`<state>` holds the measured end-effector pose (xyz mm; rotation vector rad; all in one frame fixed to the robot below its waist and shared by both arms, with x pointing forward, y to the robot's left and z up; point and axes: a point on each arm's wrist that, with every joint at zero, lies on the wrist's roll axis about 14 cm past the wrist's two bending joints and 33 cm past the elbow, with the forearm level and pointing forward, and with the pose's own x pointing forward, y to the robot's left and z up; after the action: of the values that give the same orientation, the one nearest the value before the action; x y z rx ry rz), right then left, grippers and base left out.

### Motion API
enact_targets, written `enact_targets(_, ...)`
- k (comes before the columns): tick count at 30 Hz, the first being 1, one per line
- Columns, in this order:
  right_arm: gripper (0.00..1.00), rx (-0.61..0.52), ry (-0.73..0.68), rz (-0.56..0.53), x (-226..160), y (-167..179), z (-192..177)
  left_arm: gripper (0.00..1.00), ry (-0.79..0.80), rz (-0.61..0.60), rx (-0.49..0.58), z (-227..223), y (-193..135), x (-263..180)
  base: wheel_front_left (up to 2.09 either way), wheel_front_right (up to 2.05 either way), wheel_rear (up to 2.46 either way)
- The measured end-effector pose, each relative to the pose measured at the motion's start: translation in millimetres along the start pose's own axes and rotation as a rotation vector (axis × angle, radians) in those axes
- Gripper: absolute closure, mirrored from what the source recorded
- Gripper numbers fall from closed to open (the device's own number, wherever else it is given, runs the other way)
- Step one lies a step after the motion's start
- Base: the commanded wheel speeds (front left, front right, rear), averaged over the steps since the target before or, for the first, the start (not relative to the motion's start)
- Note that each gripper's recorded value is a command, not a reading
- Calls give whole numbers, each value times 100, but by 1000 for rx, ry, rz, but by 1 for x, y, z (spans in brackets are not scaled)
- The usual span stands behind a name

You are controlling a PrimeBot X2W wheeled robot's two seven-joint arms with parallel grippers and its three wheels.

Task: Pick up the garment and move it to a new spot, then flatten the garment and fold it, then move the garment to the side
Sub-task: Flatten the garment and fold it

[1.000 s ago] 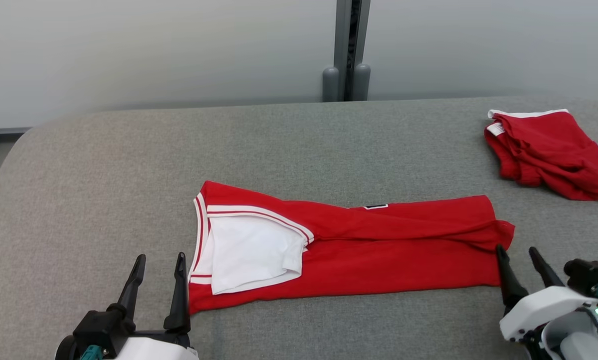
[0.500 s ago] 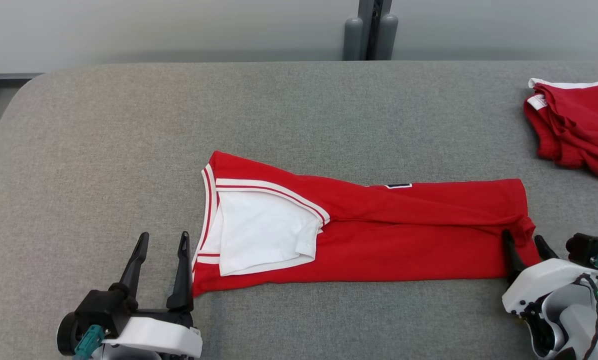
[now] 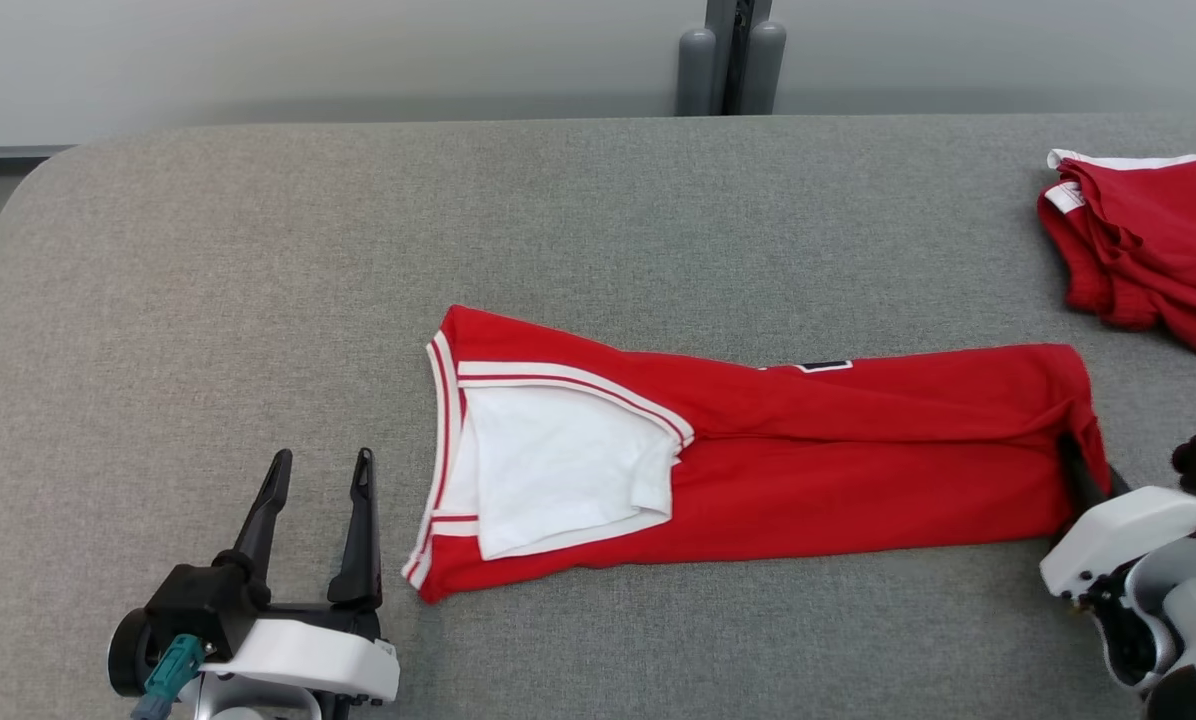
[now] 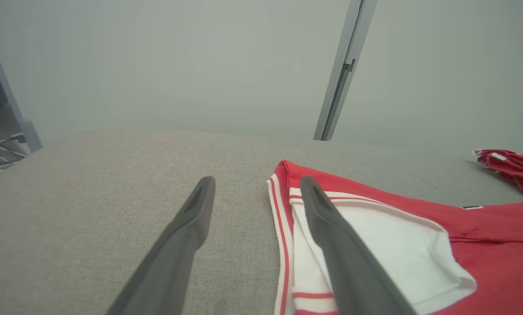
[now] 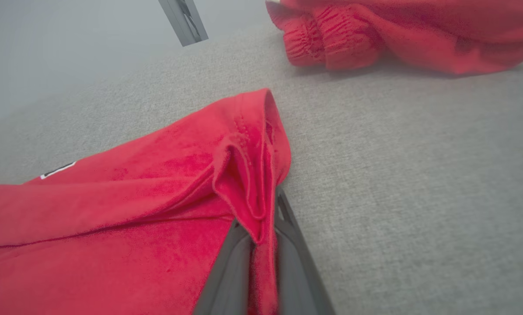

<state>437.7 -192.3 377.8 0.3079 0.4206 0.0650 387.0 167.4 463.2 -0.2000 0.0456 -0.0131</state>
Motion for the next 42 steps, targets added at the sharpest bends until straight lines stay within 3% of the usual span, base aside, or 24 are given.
enact_targets(7,100,-50,-95,-38,-2,-29,43,0,14,-3,-1,-5,-1,0,0,0,0)
enact_targets(12,100,-57,-135,32,1,-6,55,0,18,-1,-1,-5,0,-2,0,0,0)
enact_targets(18,100,16,-224,188,0,49,78,0,15,2,-3,-4,1,-5,0,0,0)
enact_targets(25,100,42,-232,412,-8,127,81,0,6,25,-13,0,6,-11,0,0,0)
enact_targets(33,100,46,-139,628,-13,218,57,0,-27,84,-19,11,21,-25,0,0,0)
enact_targets(42,100,-2,-19,721,-9,272,18,0,-45,162,-20,17,43,-43,0,0,0)
